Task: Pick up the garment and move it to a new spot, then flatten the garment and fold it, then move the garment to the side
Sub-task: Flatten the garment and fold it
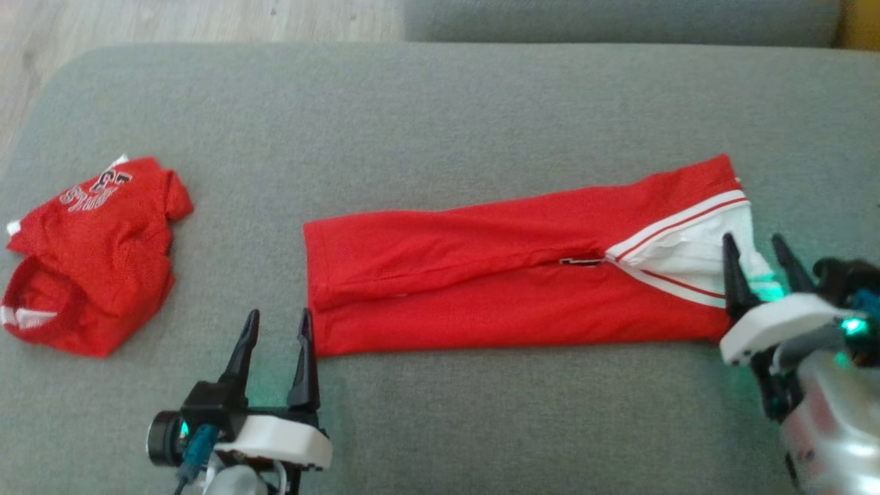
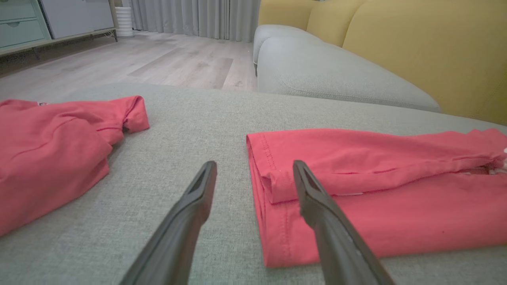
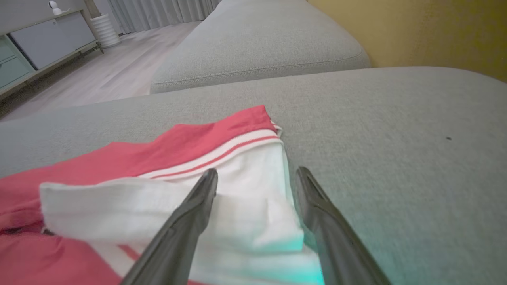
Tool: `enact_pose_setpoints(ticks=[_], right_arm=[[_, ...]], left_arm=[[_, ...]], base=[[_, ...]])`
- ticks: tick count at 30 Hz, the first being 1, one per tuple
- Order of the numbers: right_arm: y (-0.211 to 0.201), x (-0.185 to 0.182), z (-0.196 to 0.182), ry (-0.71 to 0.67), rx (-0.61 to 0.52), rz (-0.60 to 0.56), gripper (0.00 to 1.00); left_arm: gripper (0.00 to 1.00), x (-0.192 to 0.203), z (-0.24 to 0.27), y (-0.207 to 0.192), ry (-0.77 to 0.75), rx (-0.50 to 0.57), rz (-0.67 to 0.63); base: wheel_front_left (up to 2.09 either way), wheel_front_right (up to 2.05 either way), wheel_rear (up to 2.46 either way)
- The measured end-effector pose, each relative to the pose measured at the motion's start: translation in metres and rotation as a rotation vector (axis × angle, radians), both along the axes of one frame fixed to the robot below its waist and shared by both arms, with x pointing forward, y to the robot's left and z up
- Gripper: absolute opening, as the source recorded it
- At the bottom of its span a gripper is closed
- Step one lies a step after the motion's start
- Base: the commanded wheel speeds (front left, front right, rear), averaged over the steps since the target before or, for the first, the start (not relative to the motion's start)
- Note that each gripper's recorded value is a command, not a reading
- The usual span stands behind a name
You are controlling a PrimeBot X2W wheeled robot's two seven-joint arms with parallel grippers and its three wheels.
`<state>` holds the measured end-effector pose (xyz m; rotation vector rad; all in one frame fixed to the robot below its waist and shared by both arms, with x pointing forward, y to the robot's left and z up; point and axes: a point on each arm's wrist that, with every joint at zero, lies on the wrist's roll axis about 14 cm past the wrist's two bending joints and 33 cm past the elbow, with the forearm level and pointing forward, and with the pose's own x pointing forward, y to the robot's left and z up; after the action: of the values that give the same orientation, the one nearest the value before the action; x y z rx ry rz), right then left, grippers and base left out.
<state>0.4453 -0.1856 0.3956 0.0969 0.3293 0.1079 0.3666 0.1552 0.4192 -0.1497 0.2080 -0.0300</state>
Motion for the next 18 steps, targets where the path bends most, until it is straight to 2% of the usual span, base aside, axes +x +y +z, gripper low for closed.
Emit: enact_pose_setpoints(ticks=[5, 9, 15, 16, 17, 18], right_arm=[[0.000, 0.018, -0.013, 0.049, -0.032, 0.007, 1.00], [-0.002, 0.008, -0.039, 0.142, -0.035, -0.006, 1.00], [0.002, 0.008, -0.044, 0.174, 0.013, -0.034, 1.00], [0.005, 0.008, -0.043, 0.180, 0.022, -0.028, 0.77], [0.008, 0.008, -0.043, 0.186, 0.034, -0.025, 0.31], [0.011, 0.007, -0.043, 0.190, 0.048, -0.021, 0.00]], left_arm=[[1.00, -0.002, -0.010, 0.002, 0.035, -0.019, 0.015], [1.00, -0.002, -0.014, 0.006, 0.048, -0.024, 0.036], [1.00, -0.003, -0.013, 0.007, 0.048, -0.022, 0.039], [1.00, -0.003, -0.013, 0.007, 0.048, -0.021, 0.039], [1.00, -0.003, -0.014, 0.006, 0.049, -0.021, 0.039], [1.00, -0.002, -0.014, 0.006, 0.049, -0.021, 0.037]], base=[[0.00, 0.00, 0.00], [0.00, 0.00, 0.00], [0.00, 0.00, 0.00], [0.00, 0.00, 0.00], [0.00, 0.00, 0.00], [0.00, 0.00, 0.00]])
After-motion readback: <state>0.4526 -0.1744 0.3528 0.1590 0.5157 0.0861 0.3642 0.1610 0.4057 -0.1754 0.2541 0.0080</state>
